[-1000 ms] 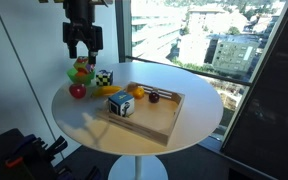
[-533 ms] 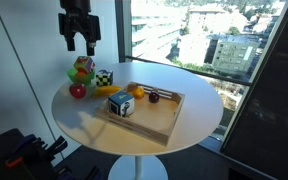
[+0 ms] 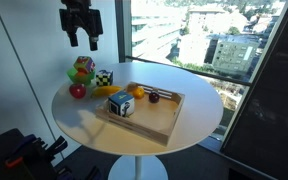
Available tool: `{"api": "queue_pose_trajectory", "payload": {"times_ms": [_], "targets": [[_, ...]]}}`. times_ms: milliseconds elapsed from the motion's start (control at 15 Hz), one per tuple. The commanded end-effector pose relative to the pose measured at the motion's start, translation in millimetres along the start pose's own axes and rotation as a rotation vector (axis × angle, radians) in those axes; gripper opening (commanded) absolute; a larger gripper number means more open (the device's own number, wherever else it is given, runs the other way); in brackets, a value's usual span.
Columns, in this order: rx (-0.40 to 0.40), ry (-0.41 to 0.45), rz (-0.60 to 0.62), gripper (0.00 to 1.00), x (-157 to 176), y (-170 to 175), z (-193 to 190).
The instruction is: Move the crate closer to the edge and then put the number four plushy cube in the crate
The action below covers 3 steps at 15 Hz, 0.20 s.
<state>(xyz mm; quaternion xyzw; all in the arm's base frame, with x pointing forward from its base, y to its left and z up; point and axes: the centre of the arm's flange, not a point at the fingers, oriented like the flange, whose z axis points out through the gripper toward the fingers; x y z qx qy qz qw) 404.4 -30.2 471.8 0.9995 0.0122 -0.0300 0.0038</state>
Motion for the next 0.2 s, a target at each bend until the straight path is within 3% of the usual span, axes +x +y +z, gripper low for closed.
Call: {"api": "queue_pose_trajectory", "payload": {"times_ms": [0, 133], "targets": [[0.000, -0.002, 0.000, 1.00, 0.1, 0.0, 0.7], [0.000, -0.004, 0.000, 1.00, 0.4, 0.0, 1.4]]}}
